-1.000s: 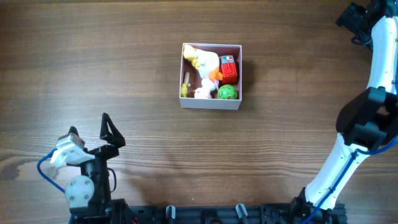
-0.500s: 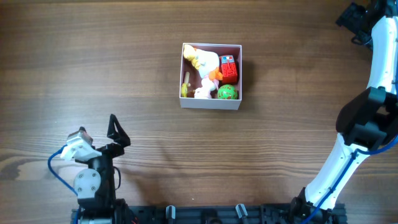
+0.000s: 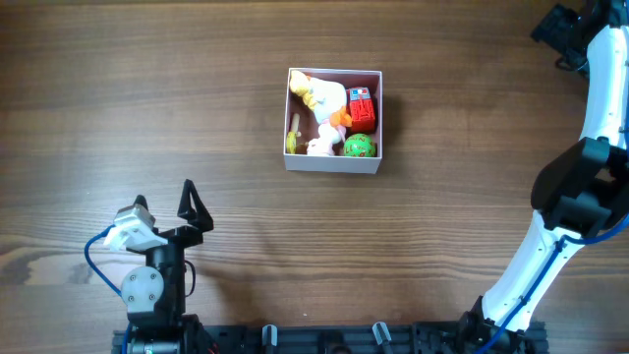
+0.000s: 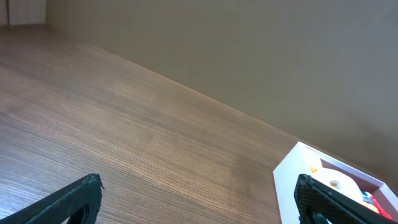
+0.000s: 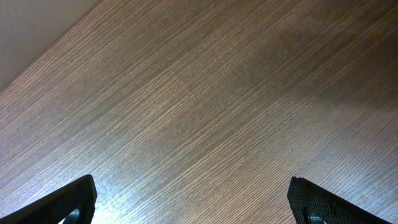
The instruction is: Pack container
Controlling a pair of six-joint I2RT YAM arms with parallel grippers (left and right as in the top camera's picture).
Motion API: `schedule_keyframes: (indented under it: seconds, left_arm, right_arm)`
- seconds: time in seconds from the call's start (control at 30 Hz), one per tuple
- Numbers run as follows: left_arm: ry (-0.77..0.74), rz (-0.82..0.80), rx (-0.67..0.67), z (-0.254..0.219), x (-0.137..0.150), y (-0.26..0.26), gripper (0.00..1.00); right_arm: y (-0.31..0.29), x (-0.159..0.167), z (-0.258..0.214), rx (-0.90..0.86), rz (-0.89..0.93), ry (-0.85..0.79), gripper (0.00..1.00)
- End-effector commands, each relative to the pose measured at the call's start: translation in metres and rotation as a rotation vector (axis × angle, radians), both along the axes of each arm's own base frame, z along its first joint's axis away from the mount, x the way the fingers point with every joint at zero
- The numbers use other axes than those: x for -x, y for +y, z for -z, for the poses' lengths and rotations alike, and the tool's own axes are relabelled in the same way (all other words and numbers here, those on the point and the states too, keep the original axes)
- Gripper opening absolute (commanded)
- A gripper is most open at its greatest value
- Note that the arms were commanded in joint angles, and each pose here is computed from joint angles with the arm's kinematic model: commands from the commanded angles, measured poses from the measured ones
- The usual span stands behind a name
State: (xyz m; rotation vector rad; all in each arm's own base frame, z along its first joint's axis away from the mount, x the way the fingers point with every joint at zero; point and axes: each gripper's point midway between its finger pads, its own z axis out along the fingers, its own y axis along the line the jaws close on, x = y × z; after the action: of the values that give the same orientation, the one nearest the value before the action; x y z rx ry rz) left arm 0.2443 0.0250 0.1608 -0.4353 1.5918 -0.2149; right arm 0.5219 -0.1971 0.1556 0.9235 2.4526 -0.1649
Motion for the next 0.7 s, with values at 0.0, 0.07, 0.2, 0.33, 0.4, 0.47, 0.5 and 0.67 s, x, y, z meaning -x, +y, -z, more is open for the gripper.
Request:
schedule_keyframes:
  seconds: [0.0,0.07,0.2,0.33,0.4,0.47,0.5,0.67]
  left_arm:
    - [-0.008,0.033,0.006,0.0009,-0.0007,-0.007,1.0]
    - [-0.008,0.042,0.007,0.0009,-0.0009,-0.0092,1.0]
    - [-0.008,0.042,0.007,0.0009,-0.0009,-0.0091,1.0]
    - [-0.008,0.042,0.007,0.0009,-0.0009,-0.0091,1.0]
    - [-0.008,0.042,0.007,0.0009,-0.0009,-0.0091,1.0]
    - [-0.008,0.042,0.007,0.0009,-0.0009,-0.0091,1.0]
    - [-0.008,0.042,0.007,0.0009,-0.0009,-0.0091,1.0]
    - [-0.008,0.042,0.007,0.0009,-0.0009,-0.0092,1.0]
  right_arm:
    - [0.0036,-0.0024,0.0036,-0.007,-0.005,0.002,1.0]
    - [0.0036,-0.0024,0.0036,-0.007,-0.005,0.002,1.0]
    - [0.0036,-0.0024,0.0036,-0.007,-0.005,0.002,1.0]
    - [0.0036,-0.0024,0.0036,-0.007,-0.005,0.002,1.0]
    - [0.0036,-0.0024,0.0036,-0.007,-0.005,0.002,1.0]
    - [0.0036,-0.0024,0.0036,-0.007,-0.005,0.002,1.0]
    - [0.0036,-0.0024,0.0036,-0.007,-0.005,0.002,1.0]
    - [0.0036,-0.0024,0.0036,-0.007,-0.005,0.002,1.0]
